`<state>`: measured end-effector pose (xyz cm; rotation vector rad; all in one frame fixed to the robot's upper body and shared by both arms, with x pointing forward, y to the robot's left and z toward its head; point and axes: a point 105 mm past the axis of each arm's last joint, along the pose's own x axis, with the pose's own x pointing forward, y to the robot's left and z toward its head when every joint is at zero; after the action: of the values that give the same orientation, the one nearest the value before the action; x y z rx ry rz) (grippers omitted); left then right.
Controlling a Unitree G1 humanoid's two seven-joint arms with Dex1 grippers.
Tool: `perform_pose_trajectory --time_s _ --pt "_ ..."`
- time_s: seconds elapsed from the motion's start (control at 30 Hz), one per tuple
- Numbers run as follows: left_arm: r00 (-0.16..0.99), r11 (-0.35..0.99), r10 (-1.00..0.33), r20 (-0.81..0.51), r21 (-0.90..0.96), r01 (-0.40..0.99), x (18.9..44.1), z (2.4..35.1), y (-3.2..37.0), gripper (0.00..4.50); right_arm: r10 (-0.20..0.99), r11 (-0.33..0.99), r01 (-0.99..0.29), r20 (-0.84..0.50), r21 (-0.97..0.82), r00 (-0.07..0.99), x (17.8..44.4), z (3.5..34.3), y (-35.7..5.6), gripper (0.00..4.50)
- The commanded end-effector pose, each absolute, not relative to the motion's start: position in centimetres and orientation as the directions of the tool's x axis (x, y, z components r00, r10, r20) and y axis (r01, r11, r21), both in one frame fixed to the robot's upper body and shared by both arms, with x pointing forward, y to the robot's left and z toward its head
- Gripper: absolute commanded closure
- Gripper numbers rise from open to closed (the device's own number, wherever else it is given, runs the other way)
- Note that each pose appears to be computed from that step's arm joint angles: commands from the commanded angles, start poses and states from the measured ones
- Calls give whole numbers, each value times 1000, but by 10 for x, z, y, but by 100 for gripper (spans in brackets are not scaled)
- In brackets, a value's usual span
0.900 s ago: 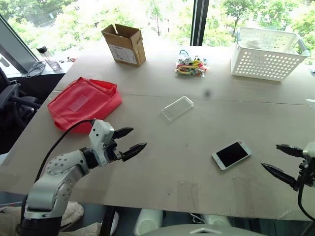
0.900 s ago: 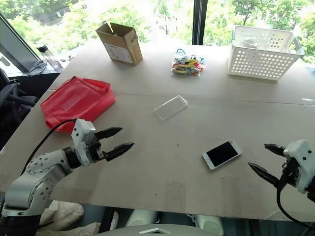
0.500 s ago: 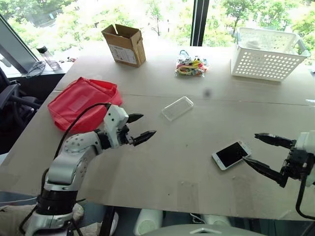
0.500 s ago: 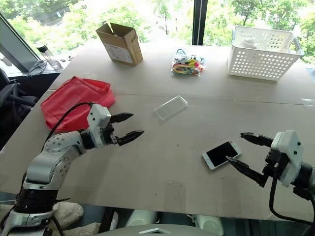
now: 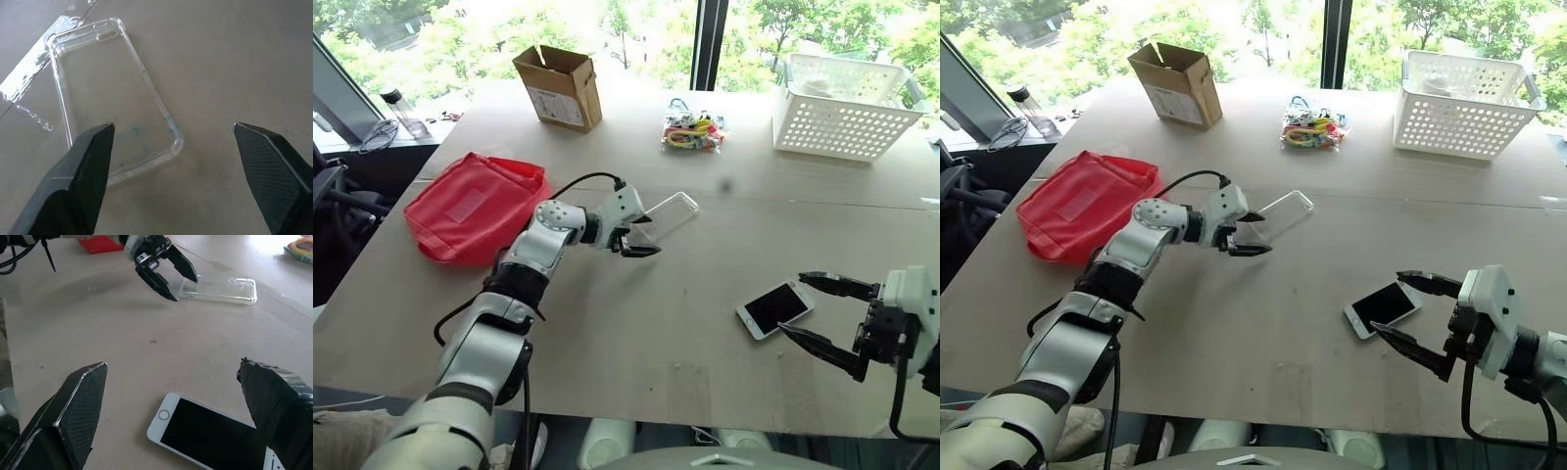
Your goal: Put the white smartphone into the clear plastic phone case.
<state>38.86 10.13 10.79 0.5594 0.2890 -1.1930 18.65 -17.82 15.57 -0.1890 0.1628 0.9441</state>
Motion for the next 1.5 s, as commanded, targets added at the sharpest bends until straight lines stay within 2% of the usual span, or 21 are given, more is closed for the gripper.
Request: perform_pose_trajectory --time_s 0.03,0.13,0.17,0.2,0.33,0.5,0.6,0.7,0.73,0.77,0.83,0.9,0.93,1.0,1.07,1.23,1.37,1.5 --pt "333 230 -764 -552 249 941 394 101 109 267 789 567 -813 -198 -131 582 182 161 -170 0" --pt "339 278 -765 -548 193 941 396 97 112 405 782 576 -807 -201 -129 590 180 157 -169 0" --pt "336 304 -776 -534 151 941 395 99 111 437 780 579 -805 -201 -128 593 179 157 -168 0" --pt "334 326 -787 -518 109 939 394 101 110 446 778 581 -804 -201 -128 595 179 156 -168 0" --pt "353 453 -820 -450 -135 881 380 122 101 446 775 585 -801 -203 -129 598 179 153 -166 0" --pt "413 566 -805 -425 -340 751 343 141 93 446 784 574 -809 -203 -124 587 178 151 -163 0" --pt "477 633 -764 -435 -360 685 332 144 95 446 794 559 -820 -204 -124 572 178 151 -160 0" --pt "493 638 -743 -453 -259 725 322 125 79 446 807 542 -832 -200 -122 555 181 150 -158 0" --pt "498 636 -748 -438 -259 727 322 121 71 396 810 538 -834 -199 -125 552 182 150 -157 0" --pt "490 615 -775 -398 -300 729 321 122 62 382 810 537 -834 -195 -130 552 183 151 -156 0" --pt "468 561 -823 -322 -325 762 318 132 53 328 809 541 -830 -184 -135 558 185 153 -155 0" --pt "430 490 -860 -275 -210 846 315 145 55 241 807 546 -826 -178 -138 563 185 156 -155 0" --pt "368 408 -892 -263 -116 906 308 152 57 183 805 549 -824 -179 -139 566 185 156 -155 0" --pt "201 214 -933 -299 -12 977 295 155 68 147 799 556 -820 -181 -139 573 185 154 -155 0" --pt "157 149 -923 -350 52 988 301 152 79 147 797 561 -817 -180 -136 577 184 153 -154 0" --pt "152 100 -897 -416 145 984 335 146 99 147 793 572 -809 -162 -133 588 184 154 -149 0" --pt "110 23 -863 -494 179 984 346 134 107 147 784 583 -802 -167 -131 597 181 152 -150 0" --pt "45 -71 -836 -547 188 980 346 121 104 147 778 593 -795 -162 -131 607 181 152 -147 0"
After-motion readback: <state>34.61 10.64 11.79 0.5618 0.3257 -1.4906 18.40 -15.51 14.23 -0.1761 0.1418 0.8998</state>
